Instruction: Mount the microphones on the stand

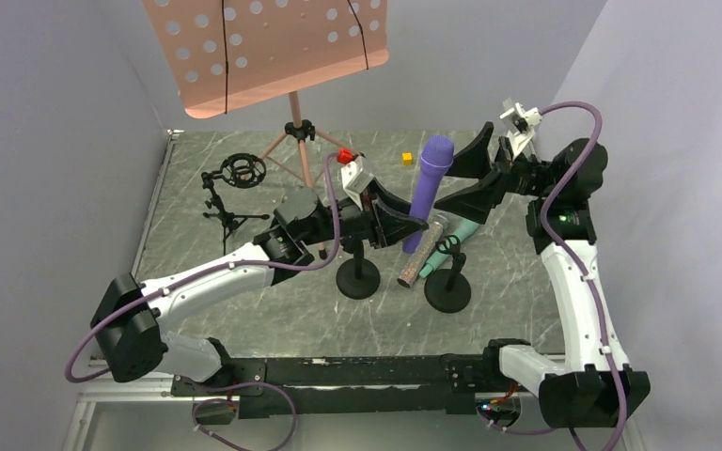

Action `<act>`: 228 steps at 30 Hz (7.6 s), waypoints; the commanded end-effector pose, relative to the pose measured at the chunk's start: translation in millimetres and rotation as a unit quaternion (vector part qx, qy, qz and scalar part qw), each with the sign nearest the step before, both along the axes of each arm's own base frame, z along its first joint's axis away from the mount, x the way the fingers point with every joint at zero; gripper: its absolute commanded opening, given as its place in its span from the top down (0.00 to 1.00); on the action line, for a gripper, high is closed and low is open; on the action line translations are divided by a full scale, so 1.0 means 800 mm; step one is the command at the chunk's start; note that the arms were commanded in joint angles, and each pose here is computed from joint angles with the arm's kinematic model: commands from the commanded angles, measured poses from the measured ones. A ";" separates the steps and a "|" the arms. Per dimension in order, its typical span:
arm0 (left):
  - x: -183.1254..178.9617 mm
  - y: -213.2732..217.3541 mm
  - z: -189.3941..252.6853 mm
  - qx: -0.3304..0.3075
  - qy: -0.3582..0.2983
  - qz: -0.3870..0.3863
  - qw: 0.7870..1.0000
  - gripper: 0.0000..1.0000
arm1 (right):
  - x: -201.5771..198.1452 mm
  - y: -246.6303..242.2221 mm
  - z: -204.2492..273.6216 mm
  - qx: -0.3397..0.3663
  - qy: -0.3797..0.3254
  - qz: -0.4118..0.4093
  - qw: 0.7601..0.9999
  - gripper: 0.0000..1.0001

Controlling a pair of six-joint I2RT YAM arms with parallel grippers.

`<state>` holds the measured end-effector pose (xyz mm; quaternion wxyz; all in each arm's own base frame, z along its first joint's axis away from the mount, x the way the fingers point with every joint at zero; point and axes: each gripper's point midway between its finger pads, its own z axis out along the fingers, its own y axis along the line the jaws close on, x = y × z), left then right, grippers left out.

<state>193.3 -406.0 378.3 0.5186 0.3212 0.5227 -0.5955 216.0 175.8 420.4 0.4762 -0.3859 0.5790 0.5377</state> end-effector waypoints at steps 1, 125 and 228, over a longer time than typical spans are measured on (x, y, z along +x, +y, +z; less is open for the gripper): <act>-0.006 -0.003 0.055 -0.061 -0.024 -0.004 0.998 1.00 | -0.029 0.010 0.028 0.034 -0.020 0.033 0.999 0.00; 0.044 0.142 -0.204 0.205 -0.126 0.081 0.967 0.76 | 0.014 0.167 -0.217 -0.235 -0.105 0.150 0.955 0.86; 0.053 0.329 -0.154 0.301 -0.104 0.376 0.870 0.01 | 0.030 0.147 -0.233 -0.226 -0.125 0.156 0.954 0.45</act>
